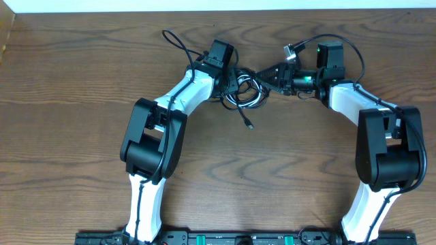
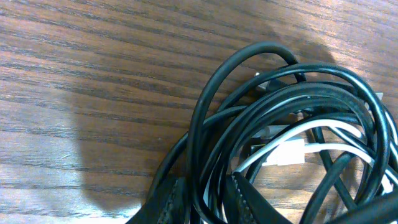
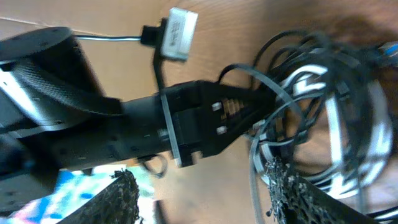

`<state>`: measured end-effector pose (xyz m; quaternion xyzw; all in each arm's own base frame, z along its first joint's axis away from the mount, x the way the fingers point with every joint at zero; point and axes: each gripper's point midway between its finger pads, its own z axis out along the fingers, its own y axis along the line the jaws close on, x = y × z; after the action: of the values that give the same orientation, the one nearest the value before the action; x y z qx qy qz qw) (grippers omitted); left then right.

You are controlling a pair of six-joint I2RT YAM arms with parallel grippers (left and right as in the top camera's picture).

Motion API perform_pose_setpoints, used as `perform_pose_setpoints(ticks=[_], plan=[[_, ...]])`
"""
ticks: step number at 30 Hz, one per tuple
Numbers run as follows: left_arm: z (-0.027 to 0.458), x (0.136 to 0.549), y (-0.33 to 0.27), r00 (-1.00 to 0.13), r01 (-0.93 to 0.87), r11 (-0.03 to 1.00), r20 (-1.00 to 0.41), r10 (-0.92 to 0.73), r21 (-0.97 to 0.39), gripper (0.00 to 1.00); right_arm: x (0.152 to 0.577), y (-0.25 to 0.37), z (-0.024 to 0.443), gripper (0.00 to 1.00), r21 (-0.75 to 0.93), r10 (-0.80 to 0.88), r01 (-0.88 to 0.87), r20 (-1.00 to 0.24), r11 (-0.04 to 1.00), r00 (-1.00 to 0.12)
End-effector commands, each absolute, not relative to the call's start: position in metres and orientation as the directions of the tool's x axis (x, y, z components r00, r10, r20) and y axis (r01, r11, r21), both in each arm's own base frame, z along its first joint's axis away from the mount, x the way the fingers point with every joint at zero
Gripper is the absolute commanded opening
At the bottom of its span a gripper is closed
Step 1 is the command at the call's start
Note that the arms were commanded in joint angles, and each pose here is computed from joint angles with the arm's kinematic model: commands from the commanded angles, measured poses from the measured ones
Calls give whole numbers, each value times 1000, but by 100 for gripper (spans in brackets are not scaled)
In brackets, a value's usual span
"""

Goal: Untangle cables

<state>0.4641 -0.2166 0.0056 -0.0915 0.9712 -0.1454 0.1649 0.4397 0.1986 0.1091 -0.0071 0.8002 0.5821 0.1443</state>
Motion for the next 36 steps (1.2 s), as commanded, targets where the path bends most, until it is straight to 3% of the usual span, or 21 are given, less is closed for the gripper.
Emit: perform_pose_setpoints(ticks=[1, 15, 25, 36], plan=[[-23, 450, -201, -943, -168, 956, -243, -227, -242, 27, 452, 188, 101, 69, 829, 124, -353, -443, 434, -888], [-23, 450, -202, -942, -174, 954, -239, -234, -246, 27, 426, 214, 52, 74, 704, -45, -390, -455, 594, -889], [-24, 449, -201, -943, -175, 954, -236, -233, -243, 27, 408, 233, 50, 72, 740, -72, -361, -392, 568, -917], [-24, 449, -201, -943, -175, 954, -236, -234, -244, 27, 388, 238, 73, 61, 834, -114, -392, -378, 390, -919]])
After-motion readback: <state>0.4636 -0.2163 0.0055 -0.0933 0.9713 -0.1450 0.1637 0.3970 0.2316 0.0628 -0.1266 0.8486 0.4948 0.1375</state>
